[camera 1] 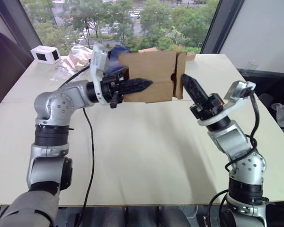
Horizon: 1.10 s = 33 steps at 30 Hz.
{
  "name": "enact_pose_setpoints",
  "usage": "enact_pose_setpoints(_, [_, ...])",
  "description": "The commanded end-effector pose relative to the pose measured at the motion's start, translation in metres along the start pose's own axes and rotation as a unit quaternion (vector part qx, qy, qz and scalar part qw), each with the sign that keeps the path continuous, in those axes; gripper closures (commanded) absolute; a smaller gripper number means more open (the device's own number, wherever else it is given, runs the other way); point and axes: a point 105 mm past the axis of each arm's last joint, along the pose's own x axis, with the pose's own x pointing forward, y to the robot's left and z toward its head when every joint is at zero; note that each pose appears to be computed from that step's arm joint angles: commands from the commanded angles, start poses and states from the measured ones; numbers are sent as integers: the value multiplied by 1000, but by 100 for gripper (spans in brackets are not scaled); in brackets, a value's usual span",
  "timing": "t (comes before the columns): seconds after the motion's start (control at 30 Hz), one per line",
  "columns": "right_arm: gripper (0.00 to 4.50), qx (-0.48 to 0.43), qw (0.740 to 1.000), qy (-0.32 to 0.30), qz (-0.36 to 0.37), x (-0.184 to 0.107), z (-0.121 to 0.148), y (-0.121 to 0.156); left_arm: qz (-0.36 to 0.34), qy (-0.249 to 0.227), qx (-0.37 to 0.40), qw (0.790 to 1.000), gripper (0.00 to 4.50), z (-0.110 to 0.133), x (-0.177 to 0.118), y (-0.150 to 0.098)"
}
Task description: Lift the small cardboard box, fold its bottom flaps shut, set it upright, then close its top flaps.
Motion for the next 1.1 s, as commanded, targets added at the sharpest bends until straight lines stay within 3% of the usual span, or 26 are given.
enact_pose_setpoints(0.03, [404,-13,1000,-2,23,8,0,13,-22,-14,21,999,450,10,3,-11])
enact_pose_setpoints(0.47, [404,50,992,43,108,8,-20,51,-40,-5,14,999,450,7,5,-14])
enact_pose_setpoints(0.63, [404,53,991,58,108,4,-23,55,-64,-7,9,998,450,11,6,-18])
enact_pose_setpoints(0.97, [404,5,997,29,70,-18,13,48,-68,-26,11,997,450,22,3,-19])
enact_pose_setpoints(1.0, [429,2,998,20,67,-19,18,47,-68,-27,11,997,450,22,2,-19])
enact_pose_setpoints(1.1, [429,-9,998,0,56,-22,28,44,-69,-27,11,997,450,21,2,-19])
